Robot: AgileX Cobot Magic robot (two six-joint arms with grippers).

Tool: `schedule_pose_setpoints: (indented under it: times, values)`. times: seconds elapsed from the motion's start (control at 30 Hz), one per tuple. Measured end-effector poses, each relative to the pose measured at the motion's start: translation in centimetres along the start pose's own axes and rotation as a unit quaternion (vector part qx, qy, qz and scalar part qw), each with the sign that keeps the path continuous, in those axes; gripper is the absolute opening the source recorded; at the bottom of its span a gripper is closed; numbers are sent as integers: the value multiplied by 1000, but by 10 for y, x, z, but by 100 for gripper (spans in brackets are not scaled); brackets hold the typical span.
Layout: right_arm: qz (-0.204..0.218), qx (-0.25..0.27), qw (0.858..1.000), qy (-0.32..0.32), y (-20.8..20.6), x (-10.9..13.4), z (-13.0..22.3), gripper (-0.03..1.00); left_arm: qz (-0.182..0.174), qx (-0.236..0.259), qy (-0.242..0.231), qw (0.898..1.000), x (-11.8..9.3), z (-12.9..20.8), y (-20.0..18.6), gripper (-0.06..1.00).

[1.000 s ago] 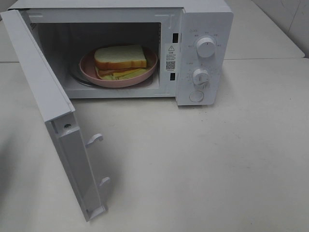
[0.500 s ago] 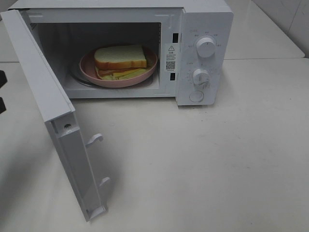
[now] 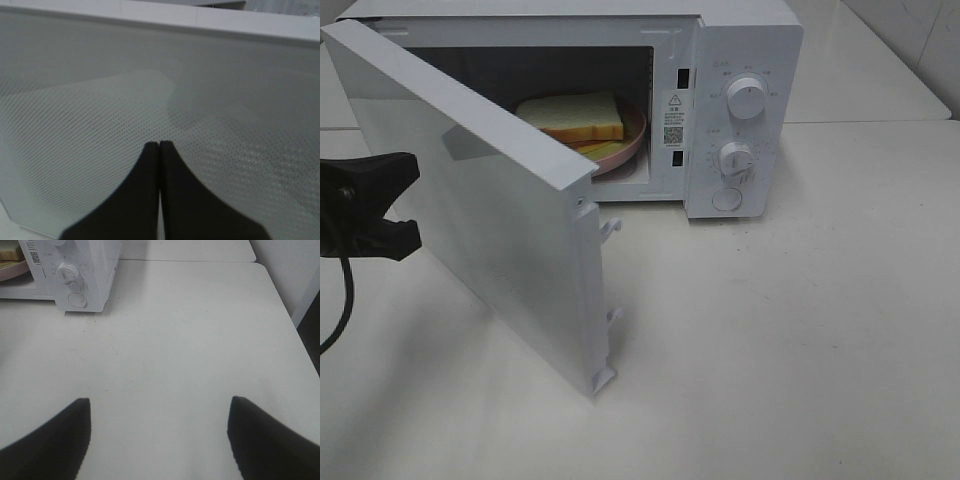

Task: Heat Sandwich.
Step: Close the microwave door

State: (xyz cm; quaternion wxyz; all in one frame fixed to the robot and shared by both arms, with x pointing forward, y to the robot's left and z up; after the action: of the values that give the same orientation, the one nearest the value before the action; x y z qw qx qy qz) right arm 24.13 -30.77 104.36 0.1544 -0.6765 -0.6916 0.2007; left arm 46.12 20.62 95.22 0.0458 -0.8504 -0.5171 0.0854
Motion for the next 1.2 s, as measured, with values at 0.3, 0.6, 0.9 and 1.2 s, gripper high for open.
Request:
schedule_pose_setpoints:
  times: [0.3, 0.6, 0.9, 1.2]
  values:
    - [0, 0, 1000, 0, 0, 0, 0, 73, -32, -20, -26, 999, -11, -8, 8, 0]
    - [0, 0, 1000, 0, 0, 0, 0, 73, -25, 0, -26, 999, -17, -9, 40, 0]
    - [0, 0, 1000, 0, 0, 0, 0, 73, 10, 7, -14, 1000, -45, -8, 68, 0]
    - [0, 0, 1000, 0, 0, 0, 0, 73, 27, 9, -24, 999, -68, -10, 103, 0]
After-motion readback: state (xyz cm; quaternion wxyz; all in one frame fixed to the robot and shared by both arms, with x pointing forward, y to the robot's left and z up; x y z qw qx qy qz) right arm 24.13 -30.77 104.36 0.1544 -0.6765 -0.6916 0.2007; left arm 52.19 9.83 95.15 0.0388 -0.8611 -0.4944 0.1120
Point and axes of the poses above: a point on each arm's last joint axis where the gripper is mounted, y pointing out along that axis toward the gripper, x along the wrist's bending axis when the last joint is at zero, z = x × y, the point moved 1 cm from there along y, pointing out along that axis toward the gripper, and after that the axes turned 3 degrees about -y, right-handed, at the moved point
